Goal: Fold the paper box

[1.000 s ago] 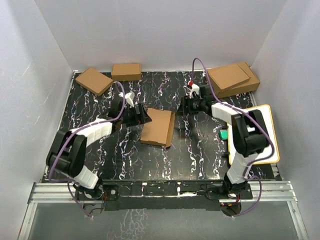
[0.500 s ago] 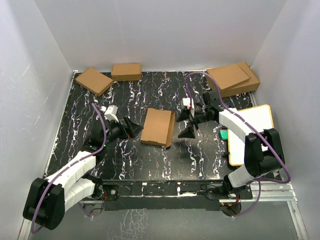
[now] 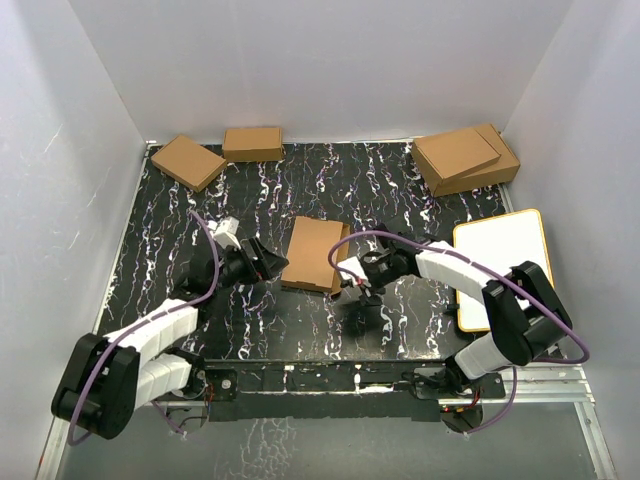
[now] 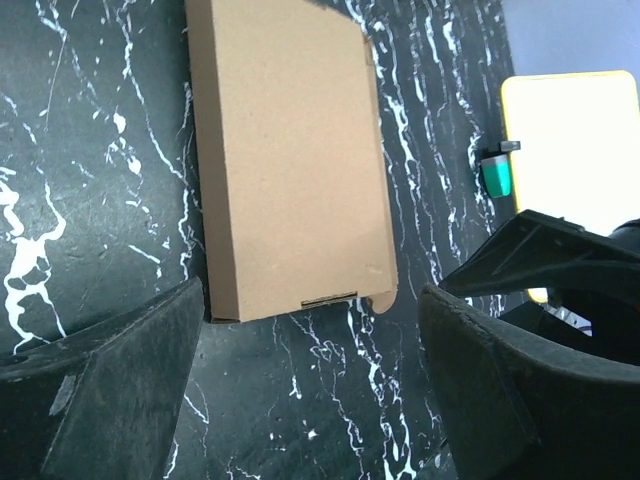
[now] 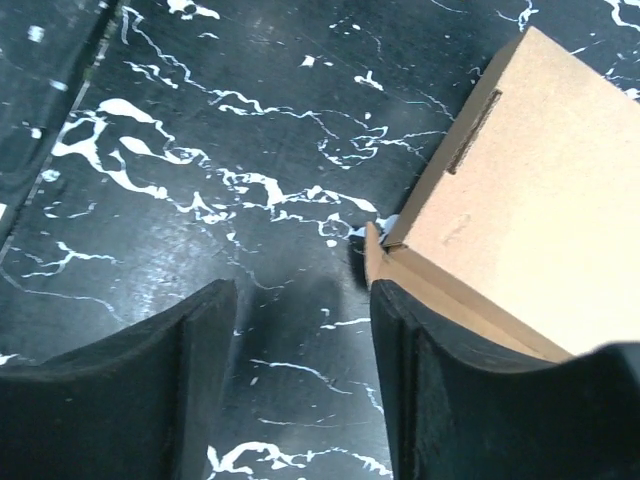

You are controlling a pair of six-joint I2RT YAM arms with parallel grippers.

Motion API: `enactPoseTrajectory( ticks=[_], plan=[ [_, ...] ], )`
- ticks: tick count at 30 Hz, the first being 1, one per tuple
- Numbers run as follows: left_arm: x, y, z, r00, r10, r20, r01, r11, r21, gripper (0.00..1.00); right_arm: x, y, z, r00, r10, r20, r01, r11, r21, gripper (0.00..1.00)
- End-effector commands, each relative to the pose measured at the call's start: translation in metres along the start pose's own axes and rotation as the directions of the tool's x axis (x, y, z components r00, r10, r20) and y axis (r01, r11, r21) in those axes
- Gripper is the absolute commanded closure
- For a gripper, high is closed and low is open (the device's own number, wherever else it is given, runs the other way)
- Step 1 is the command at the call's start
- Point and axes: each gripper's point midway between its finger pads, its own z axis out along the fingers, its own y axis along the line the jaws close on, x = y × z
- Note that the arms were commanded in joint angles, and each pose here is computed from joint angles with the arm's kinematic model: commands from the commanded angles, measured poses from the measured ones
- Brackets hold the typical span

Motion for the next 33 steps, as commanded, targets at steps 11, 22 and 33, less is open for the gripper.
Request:
enactPoseTrajectory(
  ticks=[11,22,33],
  plan=[
    [0.010,0.015,0.023,0.997,-0.003,-0.078,0.000,0.999,-0.040,0.18,-0.003,-0.026,0.029,0.978,-0.184,-0.095,0.189,0.981,0.048,0.59],
    [0.014,0.023,0.035,0.995,-0.009,-0.096,0.001,0.997,-0.078,0.21,0.006,-0.026,0.039,0.973,-0.185,-0.140,0.194,0.980,0.052,0.70],
    [0.024,0.034,0.044,0.991,-0.011,-0.135,-0.003,0.994,-0.106,0.22,-0.003,-0.021,0.039,0.974,-0.195,-0.112,0.199,0.980,0.026,0.74]
  ],
)
